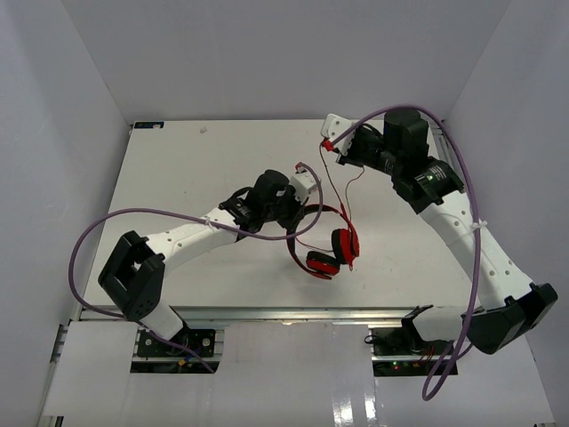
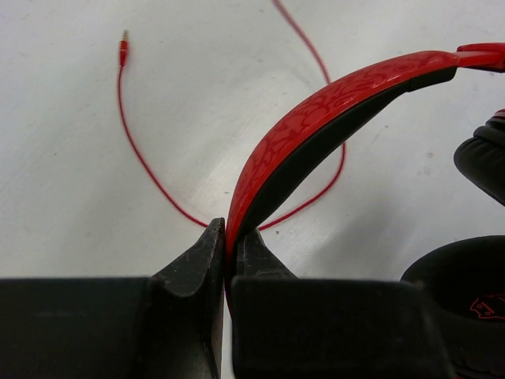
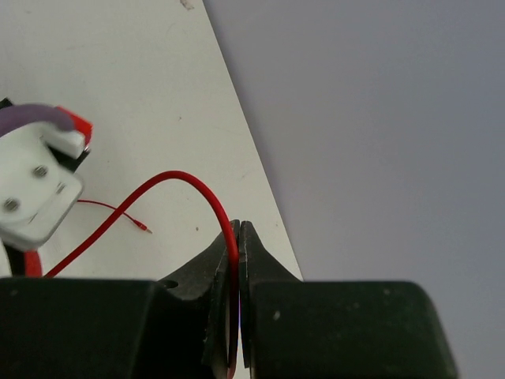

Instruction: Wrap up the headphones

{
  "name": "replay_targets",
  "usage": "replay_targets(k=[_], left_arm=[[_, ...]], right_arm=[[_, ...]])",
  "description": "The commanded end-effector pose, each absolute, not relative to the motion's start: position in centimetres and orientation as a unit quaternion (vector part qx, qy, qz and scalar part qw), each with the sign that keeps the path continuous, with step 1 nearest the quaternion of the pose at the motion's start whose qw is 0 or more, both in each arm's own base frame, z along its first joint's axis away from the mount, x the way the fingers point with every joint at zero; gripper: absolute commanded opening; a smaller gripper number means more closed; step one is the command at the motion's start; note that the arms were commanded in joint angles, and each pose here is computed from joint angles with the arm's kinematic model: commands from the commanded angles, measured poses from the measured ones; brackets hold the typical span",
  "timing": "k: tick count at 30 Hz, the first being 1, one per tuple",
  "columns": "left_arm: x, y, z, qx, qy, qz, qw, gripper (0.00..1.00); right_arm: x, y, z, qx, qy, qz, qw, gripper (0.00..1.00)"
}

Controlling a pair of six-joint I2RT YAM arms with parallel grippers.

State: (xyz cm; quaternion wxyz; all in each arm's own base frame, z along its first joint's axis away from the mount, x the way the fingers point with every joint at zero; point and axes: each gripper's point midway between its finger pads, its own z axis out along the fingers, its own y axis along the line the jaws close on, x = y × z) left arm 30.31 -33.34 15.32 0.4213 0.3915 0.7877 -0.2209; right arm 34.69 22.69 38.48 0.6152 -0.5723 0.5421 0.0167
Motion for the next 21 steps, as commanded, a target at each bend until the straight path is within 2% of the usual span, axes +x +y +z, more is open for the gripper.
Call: replay_targets(k=[1, 9, 14, 21], left_arm=[[28.6, -36.2, 18.1, 0.414, 0.75, -0.268, 0.441, 0.0], [25.7, -36.3, 20.0, 0.422, 0.731, -0.292, 0.45, 0.0], [24.3, -34.7, 19.0, 0.42, 0.737, -0.291, 0.443, 0.0], [22.5, -34.0, 21.0, 0.418, 0.717, -0.317, 0.46, 0.0]], right_arm=[[36.5, 22.6, 40.6, -0.538, 0.542, -0.007, 0.645, 0.08], [39.6, 19.5, 38.5, -0.483, 0.605, -0.045, 0.632, 0.08], [40.3, 17.6, 37.8, -0.459, 0.629, -0.044, 0.626, 0.08], [40.3, 16.5, 35.4, -0.445, 0.655, -0.033, 0.61, 0.08]])
